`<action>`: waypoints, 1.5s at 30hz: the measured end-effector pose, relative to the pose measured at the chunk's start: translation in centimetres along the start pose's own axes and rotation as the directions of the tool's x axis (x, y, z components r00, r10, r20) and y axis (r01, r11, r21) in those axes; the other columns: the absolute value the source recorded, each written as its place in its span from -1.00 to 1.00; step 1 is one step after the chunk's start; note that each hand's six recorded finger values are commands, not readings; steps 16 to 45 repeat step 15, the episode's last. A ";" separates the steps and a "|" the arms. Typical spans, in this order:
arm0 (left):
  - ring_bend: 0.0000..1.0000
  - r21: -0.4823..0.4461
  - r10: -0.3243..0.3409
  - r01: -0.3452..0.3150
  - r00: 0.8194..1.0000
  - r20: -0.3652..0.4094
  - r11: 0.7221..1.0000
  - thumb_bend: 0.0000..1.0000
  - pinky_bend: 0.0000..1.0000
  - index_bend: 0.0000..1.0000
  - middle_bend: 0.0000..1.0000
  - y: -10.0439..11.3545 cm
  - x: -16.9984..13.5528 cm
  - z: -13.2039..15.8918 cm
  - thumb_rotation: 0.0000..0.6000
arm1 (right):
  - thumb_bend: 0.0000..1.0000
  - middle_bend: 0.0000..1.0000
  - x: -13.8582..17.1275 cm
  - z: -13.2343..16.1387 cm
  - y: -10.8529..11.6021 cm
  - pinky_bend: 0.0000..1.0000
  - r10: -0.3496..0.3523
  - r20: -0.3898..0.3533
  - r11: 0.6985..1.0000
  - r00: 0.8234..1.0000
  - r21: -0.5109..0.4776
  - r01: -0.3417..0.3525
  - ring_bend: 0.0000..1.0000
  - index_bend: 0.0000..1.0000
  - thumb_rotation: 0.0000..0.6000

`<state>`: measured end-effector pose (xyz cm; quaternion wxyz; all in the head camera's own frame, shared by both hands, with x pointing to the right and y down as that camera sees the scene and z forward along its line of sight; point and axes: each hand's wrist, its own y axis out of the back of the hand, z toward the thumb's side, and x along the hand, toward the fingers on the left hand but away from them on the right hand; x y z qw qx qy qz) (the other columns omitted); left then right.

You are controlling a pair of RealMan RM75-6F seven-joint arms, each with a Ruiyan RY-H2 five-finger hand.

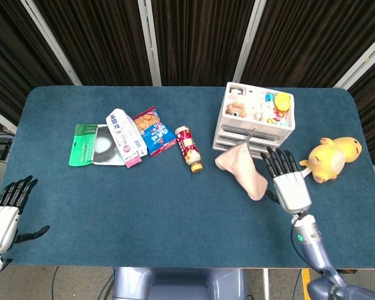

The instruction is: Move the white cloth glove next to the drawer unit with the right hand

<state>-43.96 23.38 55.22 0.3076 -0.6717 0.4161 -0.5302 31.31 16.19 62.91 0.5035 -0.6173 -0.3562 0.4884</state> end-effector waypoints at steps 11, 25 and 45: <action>-1.00 0.037 0.004 -0.005 1.000 0.024 0.999 -1.00 -1.00 -1.00 -1.00 0.0 -0.4 0.0 1.00 | -1.00 -1.00 8.5 -3.2 3.4 -0.79 0.125 0.059 0.992 0.990 0.008 -0.125 -1.00 -1.00 1.00; -1.00 0.061 0.010 -0.012 0.999 0.032 0.998 -1.00 -1.00 -1.00 -1.00 0.1 -0.5 0.0 1.00 | -1.00 -1.00 10.6 -3.9 4.1 -0.81 0.152 0.090 0.988 0.984 -0.009 -0.152 -1.00 -1.00 1.00; -1.00 0.061 0.010 -0.012 0.999 0.032 0.998 -1.00 -1.00 -1.00 -1.00 0.1 -0.5 0.0 1.00 | -1.00 -1.00 10.6 -3.9 4.1 -0.81 0.152 0.090 0.988 0.984 -0.009 -0.152 -1.00 -1.00 1.00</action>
